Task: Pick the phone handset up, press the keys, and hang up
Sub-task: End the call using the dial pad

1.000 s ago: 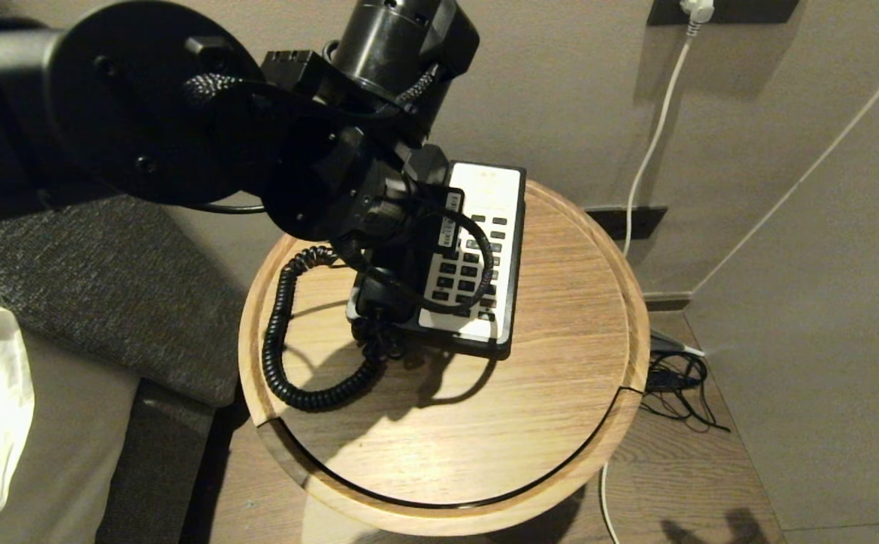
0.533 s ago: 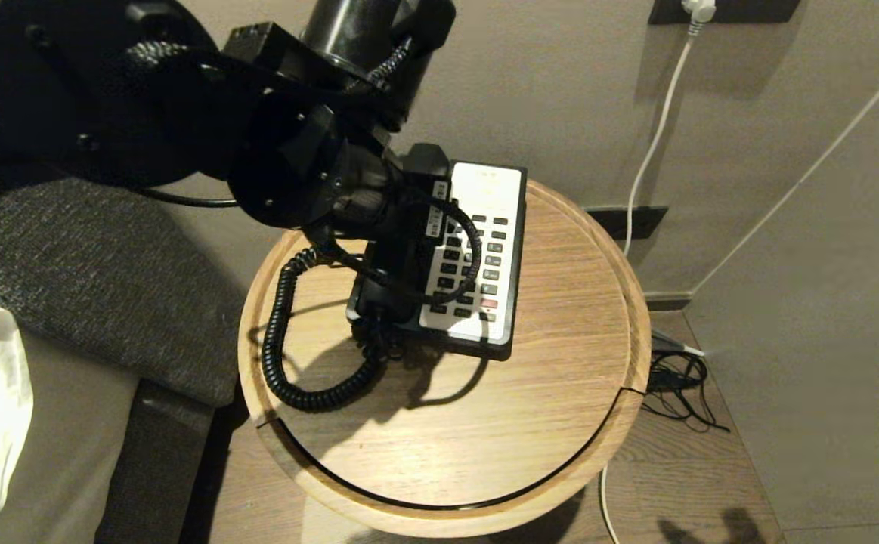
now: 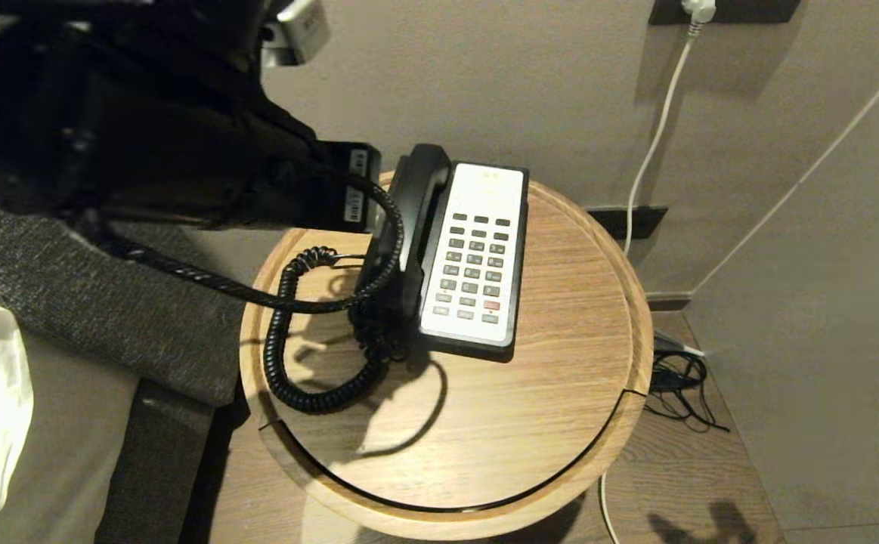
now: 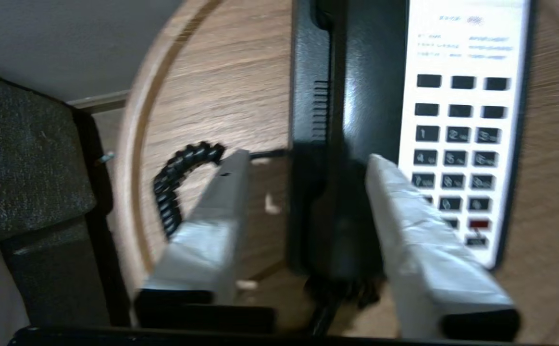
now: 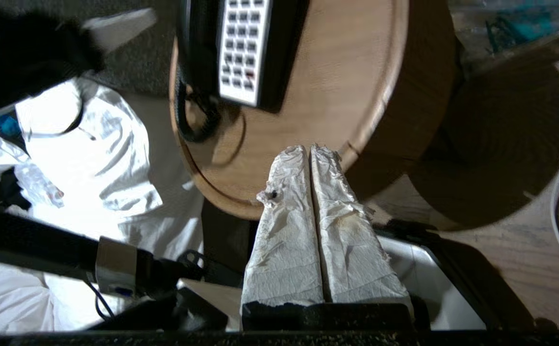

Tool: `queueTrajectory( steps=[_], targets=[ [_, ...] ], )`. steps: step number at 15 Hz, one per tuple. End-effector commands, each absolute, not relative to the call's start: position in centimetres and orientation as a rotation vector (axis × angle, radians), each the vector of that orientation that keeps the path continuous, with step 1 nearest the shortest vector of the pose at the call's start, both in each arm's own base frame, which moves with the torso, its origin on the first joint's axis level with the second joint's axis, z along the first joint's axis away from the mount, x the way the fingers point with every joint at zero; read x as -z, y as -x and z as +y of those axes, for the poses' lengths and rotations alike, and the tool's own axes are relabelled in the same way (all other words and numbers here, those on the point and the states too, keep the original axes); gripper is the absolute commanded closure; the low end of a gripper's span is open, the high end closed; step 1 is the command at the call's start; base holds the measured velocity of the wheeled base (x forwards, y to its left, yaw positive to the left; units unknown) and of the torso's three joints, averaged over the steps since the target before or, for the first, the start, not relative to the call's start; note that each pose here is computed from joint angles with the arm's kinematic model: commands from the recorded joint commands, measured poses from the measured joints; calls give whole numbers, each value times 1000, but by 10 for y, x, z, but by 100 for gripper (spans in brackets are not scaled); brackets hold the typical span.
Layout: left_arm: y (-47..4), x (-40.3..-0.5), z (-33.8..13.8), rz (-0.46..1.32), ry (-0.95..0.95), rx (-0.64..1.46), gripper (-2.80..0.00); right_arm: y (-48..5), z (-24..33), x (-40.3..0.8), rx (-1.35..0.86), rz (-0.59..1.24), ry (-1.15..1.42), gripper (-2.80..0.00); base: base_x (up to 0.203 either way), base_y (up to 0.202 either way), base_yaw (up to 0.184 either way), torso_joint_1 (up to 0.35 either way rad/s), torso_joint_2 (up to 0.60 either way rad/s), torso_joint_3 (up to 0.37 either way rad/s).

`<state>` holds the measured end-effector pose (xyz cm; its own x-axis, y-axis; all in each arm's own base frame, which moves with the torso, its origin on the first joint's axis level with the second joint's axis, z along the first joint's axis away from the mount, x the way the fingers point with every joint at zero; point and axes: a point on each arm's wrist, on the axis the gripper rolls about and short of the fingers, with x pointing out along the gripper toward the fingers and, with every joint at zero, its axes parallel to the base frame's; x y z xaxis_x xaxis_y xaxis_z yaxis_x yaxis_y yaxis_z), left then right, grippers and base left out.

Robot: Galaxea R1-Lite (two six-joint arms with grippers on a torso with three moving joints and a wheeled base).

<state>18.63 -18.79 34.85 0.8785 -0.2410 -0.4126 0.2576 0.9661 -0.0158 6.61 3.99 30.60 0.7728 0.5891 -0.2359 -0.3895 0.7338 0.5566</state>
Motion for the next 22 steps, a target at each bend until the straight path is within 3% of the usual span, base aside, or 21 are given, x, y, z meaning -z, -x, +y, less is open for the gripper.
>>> queueTrajectory(
  steps=[1, 5, 10, 13, 22],
  targets=[
    [-152, -370, -151, 359, 42, 286, 0, -90, 53, -314, -547, 461, -504, 0, 0, 0, 0, 0, 0, 0],
    [-128, -394, -115, 277, 160, 307, 0, -146, 92, -346, -598, 539, -485, 0, 0, 0, 0, 0, 0, 0],
    [-108, -408, -81, 200, 227, 280, 0, -221, 180, -327, -655, 777, -391, 0, 0, 0, 0, 0, 0, 0],
    [-107, -411, -73, 185, 244, 254, 0, -225, 222, -306, -697, 882, -319, 0, 0, 0, 0, 0, 0, 0],
    [-97, -413, -58, 159, 268, 240, 0, -224, 225, -293, -665, 970, -279, 0, 0, 0, 0, 0, 0, 0]
  ],
)
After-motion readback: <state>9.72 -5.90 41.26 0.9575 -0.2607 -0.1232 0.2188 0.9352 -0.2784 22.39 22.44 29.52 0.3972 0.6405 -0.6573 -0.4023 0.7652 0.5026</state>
